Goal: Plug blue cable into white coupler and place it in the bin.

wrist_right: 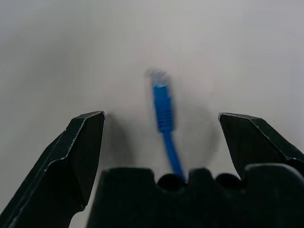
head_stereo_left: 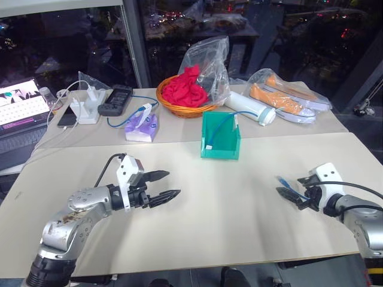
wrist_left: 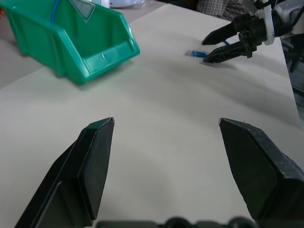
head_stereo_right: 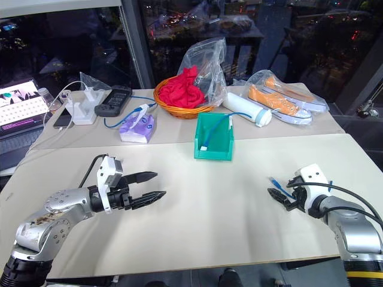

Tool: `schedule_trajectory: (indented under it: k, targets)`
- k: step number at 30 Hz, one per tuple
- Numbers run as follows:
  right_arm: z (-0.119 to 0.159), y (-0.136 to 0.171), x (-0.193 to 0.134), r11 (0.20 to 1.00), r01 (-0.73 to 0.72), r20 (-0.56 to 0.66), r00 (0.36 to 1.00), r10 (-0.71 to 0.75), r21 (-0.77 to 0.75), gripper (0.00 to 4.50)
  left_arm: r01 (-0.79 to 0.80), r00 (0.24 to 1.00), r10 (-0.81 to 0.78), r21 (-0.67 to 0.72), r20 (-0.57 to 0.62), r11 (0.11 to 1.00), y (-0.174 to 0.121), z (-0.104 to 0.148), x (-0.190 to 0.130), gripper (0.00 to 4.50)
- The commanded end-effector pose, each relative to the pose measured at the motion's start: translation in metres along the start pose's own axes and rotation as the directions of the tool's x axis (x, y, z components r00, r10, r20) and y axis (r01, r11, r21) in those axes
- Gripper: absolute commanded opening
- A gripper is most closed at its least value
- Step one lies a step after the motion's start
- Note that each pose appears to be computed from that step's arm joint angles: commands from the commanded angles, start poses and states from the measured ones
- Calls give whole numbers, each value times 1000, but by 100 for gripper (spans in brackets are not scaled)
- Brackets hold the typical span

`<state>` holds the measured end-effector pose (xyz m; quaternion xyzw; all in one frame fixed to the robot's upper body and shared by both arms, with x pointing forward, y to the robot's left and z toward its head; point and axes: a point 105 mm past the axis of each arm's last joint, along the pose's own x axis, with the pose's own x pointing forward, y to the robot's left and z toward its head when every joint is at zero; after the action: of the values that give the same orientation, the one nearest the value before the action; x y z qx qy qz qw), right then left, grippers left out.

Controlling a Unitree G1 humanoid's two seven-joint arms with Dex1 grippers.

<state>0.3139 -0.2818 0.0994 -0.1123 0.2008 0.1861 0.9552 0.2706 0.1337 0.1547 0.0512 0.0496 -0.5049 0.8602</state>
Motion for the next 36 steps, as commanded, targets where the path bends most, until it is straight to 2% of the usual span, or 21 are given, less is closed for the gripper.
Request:
schedule_trajectory:
  k: [1, 5, 8, 10, 11, 12, 13, 15, 16, 17, 19, 25, 28, 29, 31, 33, 36]
  targets:
    - [8, -5, 1, 1000, -5, 2, 1000, 5, -19, 367, 7, 1000, -8, 35, 27, 999, -1, 13, -7, 377]
    - [10, -3, 3, 999, -30, 0, 1000, 30, -26, 239, 21, 1000, -21, 44, 11, 999, 1, 14, -11, 377]
    - [11, 3, 2, 996, -81, -14, 997, 81, -33, 127, 65, 998, -66, 69, 13, 996, -2, 17, -16, 377]
    - [18, 12, 1, 988, -136, -10, 991, 136, -77, 63, 82, 997, -83, 70, -2, 994, -1, 16, -18, 377]
    - [32, 25, 2, 971, -202, 16, 979, 206, -131, 26, 91, 996, -90, 72, -9, 993, 0, 16, -19, 377]
    - [43, 38, 3, 948, -263, 31, 962, 272, -179, 14, 97, 995, -96, 78, -16, 992, 1, 16, -19, 377]
    - [50, 46, 4, 931, -301, 37, 949, 315, -208, 13, 102, 995, -101, 83, -21, 991, 1, 16, -19, 377]
    - [62, 75, 6, 842, -408, 0, 900, 436, -352, 12, 127, 992, -124, 90, -36, 988, 1, 15, -17, 377]
    - [64, 90, 10, 780, -457, -47, 873, 485, -428, 12, 141, 989, -137, 98, -48, 985, 1, 14, -16, 377]
    - [61, 104, 15, 681, -506, -133, 842, 523, -530, 12, 173, 982, -161, 126, -100, 977, -1, 7, -15, 377]
    - [59, 121, 24, 567, -558, -215, 801, 558, -606, 12, 253, 952, -214, 171, -219, 952, -5, -10, -19, 377]
    - [60, 150, 43, 462, -625, -241, 721, 649, -629, 12, 309, 930, -240, 237, -278, 921, 4, -17, -16, 377]
    - [54, 174, 53, 412, -649, -257, 686, 681, -640, 12, 336, 925, -255, 291, -282, 896, 8, -18, 4, 377]
    - [54, 181, 53, 406, -658, -251, 672, 697, -634, 92, 349, 923, -271, 300, -273, 888, 7, -17, 13, 377]
    - [58, 189, 48, 417, -685, -230, 645, 729, -597, 132, 364, 923, -295, 311, -248, 878, 3, -16, 29, 377]
    - [61, 193, 43, 425, -695, -217, 635, 741, -580, 212, 381, 919, -324, 305, -223, 873, -2, -15, 45, 377]
    - [65, 193, 33, 459, -684, -191, 651, 735, -567, 323, 433, 896, -368, 310, -247, 847, -14, -27, 71, 377]
